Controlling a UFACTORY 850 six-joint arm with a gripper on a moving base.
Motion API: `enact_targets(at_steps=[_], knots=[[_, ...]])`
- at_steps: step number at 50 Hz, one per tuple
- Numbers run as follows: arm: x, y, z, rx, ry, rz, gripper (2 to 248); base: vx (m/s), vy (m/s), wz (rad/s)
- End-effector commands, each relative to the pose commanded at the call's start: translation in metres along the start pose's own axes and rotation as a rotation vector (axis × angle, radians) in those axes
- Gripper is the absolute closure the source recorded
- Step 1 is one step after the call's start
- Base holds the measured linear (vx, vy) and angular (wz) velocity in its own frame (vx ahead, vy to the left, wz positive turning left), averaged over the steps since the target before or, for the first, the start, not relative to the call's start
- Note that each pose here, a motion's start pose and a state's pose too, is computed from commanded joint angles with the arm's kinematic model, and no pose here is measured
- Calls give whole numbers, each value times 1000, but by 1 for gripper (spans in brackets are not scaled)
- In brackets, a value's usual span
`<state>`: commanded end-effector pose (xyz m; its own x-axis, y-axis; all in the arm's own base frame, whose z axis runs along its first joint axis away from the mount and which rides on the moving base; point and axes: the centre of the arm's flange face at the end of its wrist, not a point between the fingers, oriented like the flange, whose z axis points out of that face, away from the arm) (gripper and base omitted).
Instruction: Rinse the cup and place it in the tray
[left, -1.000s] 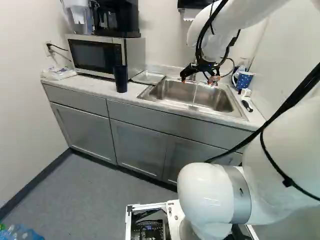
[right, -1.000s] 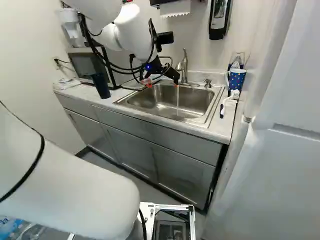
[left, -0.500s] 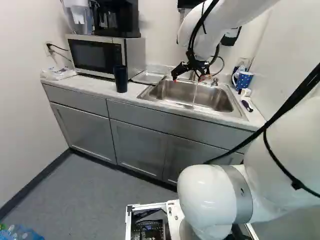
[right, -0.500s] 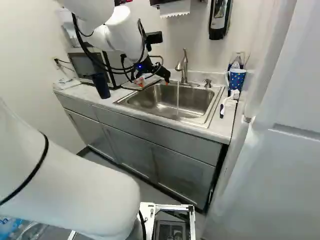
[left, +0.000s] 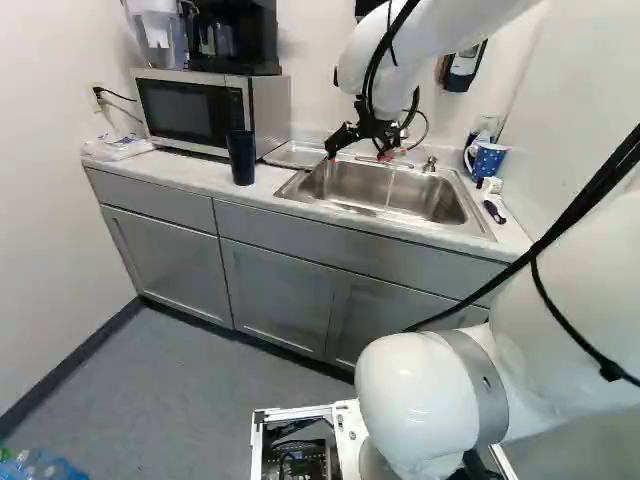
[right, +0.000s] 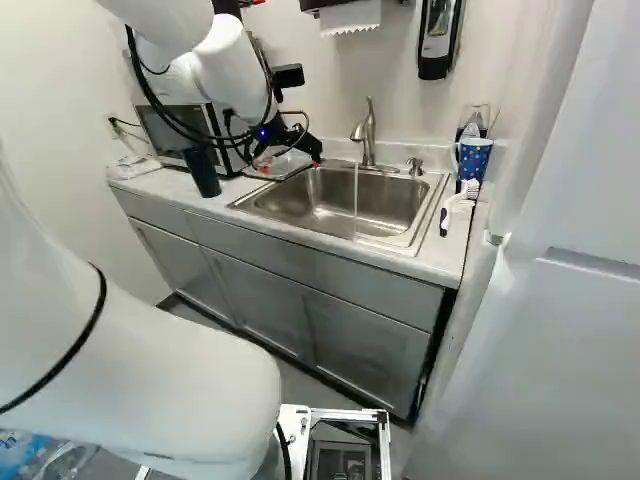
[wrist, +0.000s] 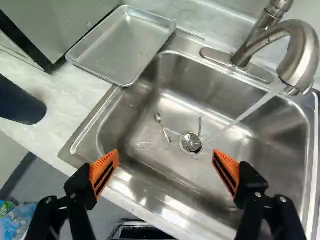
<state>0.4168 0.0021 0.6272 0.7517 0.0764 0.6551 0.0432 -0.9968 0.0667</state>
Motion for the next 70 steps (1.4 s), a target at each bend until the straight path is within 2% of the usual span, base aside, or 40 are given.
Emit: enact_targets(at_steps=[38,52,70], knots=[[18,-59,2,89,101,-118,3,0,0,0],[21,-81,2,125,103,-149,3,0,0,0],[25,-111,2,188,99,-141,3,0,0,0]])
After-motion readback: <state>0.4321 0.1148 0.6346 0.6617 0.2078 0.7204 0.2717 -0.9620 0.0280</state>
